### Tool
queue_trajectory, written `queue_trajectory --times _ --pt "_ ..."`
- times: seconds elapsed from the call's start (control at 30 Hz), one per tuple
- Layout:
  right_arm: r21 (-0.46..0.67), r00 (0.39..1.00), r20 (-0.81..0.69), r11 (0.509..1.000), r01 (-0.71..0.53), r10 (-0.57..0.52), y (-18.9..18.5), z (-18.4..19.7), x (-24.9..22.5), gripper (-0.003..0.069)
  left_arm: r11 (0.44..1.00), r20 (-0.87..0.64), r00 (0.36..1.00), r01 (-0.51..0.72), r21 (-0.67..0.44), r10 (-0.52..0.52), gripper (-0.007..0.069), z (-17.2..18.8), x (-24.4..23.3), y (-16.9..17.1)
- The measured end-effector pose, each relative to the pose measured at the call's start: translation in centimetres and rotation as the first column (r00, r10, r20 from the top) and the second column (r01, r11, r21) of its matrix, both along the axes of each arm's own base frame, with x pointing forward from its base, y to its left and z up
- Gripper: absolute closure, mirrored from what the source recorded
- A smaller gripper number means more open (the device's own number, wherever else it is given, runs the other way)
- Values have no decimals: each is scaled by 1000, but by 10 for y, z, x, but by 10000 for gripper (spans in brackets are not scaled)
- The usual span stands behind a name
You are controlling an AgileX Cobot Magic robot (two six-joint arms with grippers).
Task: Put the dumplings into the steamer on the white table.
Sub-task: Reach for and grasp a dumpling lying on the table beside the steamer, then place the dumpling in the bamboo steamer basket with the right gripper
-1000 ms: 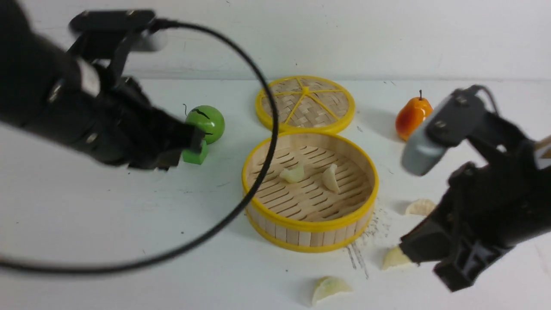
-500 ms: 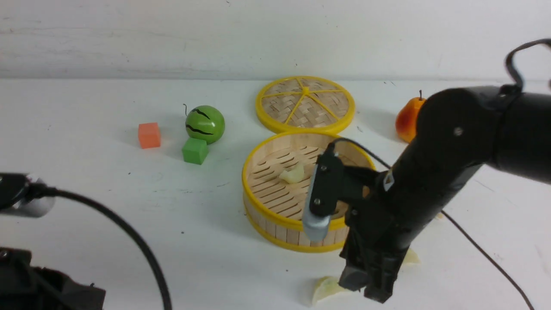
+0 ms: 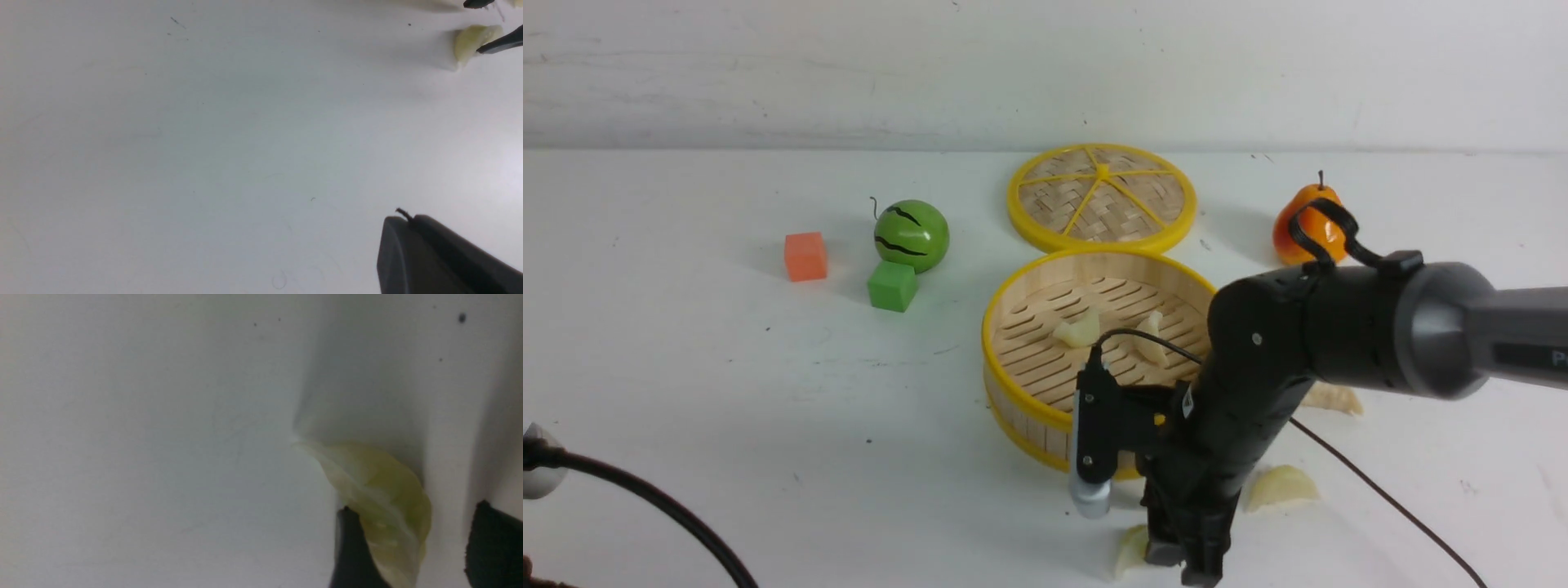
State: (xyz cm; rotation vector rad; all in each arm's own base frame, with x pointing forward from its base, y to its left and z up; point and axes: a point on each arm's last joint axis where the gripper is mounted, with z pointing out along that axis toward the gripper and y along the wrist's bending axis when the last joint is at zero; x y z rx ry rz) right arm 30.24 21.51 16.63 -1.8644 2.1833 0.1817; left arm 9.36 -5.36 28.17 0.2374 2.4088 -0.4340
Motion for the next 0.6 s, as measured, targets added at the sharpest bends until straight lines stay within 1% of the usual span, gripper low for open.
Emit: queue_trajectory --times 0.1,0.17,0.23,0.33,0.47,0.53,0.6 --pt "-4 1000 -7 1000 -2 2 0 -1 0 443 1000 12 1000 -1 -5 1 640 0 1 0" --pt "-4 1000 -8 1000 -3 3 0 -1 0 494 1000 23 1000 -2 -11 3 640 1 2 -1" --pt "-4 1000 -15 1000 5 -5 0 1 0 494 1000 32 999 -3 -15 4 640 2 2 -1" --pt "9 998 -32 998 61 -60 2 13 1 494 1000 34 999 -3 -16 4 640 2 2 -1" --pt "82 987 1 984 158 -159 7 56 7 494 1000 34 999 -3 -16 4 640 2 2 -1" --pt "152 971 36 961 229 -237 10 88 14 494 1000 34 999 -3 -16 4 640 2 2 -1" --pt "198 952 55 938 285 -301 13 105 20 494 1000 37 999 -4 -17 4 640 2 3 -1"
